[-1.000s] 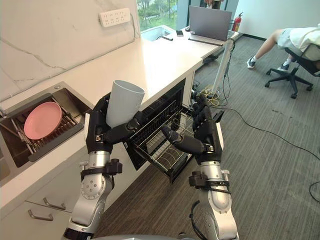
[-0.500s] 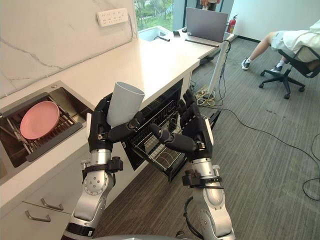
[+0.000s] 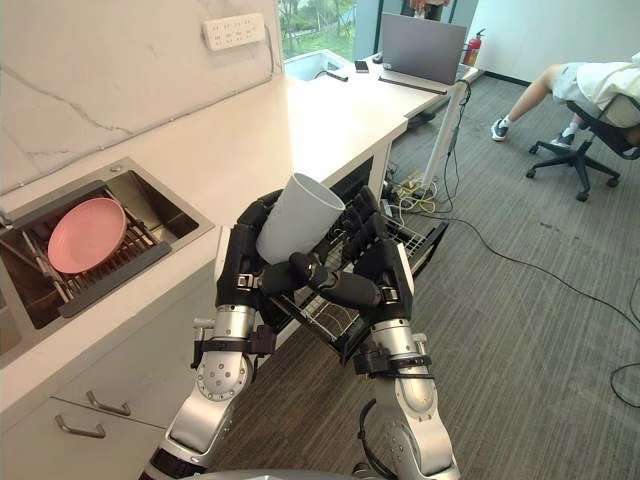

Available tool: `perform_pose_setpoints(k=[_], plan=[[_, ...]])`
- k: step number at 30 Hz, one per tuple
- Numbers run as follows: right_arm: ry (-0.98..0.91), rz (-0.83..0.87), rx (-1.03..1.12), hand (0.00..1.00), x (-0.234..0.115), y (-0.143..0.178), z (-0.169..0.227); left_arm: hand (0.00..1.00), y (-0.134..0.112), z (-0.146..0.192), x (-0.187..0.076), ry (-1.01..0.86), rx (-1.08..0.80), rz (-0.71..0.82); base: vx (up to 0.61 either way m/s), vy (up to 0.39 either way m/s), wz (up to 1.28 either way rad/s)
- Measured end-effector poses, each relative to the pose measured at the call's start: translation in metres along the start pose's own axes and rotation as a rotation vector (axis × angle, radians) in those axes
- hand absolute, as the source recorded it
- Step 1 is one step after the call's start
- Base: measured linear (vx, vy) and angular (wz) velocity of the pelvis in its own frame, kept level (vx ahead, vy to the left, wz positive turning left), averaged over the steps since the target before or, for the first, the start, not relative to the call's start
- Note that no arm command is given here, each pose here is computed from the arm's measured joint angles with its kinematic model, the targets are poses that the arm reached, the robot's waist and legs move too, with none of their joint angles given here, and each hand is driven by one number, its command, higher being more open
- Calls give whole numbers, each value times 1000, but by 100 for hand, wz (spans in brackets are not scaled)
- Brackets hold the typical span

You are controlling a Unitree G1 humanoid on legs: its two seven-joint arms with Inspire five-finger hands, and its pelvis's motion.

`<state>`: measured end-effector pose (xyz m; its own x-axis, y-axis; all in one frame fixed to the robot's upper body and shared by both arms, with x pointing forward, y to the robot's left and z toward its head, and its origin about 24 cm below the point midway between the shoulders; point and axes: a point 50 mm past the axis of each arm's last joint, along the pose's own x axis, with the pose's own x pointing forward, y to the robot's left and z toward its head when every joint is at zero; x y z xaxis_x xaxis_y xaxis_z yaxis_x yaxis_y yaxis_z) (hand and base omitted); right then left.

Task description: Walk over to the sink, pick up the cup, carry it to the dishwasher, place the cup inside the dishwasher, then close the dishwasher door

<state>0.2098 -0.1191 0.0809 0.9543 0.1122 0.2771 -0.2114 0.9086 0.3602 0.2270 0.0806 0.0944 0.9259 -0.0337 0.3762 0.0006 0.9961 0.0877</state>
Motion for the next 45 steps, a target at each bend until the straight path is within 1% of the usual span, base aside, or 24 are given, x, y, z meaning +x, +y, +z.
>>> perform_pose_setpoints(k=[9,21,22,31,42,43,45], plan=[[16,-1,19,100,0,7,-8,0,-9,2,-4,-18,30,-25,-23,-10,4],[37,1,27,100,3,12,-14,0,-18,-5,-11,7,49,-44,-6,-1,0],[40,-4,27,0,3,12,-15,0,-18,-6,-11,9,53,-45,0,0,0],[25,-39,29,0,7,12,-13,0,-20,-4,-13,-17,47,-49,0,0,0],[33,-39,23,0,8,11,-14,0,-19,-7,-14,-17,49,-39,0,0,0],[32,-39,23,0,8,11,-14,100,-19,-7,-14,-17,49,-39,0,0,0],[32,-40,21,0,8,11,-14,100,-19,-8,-15,-17,50,-40,0,0,0]])
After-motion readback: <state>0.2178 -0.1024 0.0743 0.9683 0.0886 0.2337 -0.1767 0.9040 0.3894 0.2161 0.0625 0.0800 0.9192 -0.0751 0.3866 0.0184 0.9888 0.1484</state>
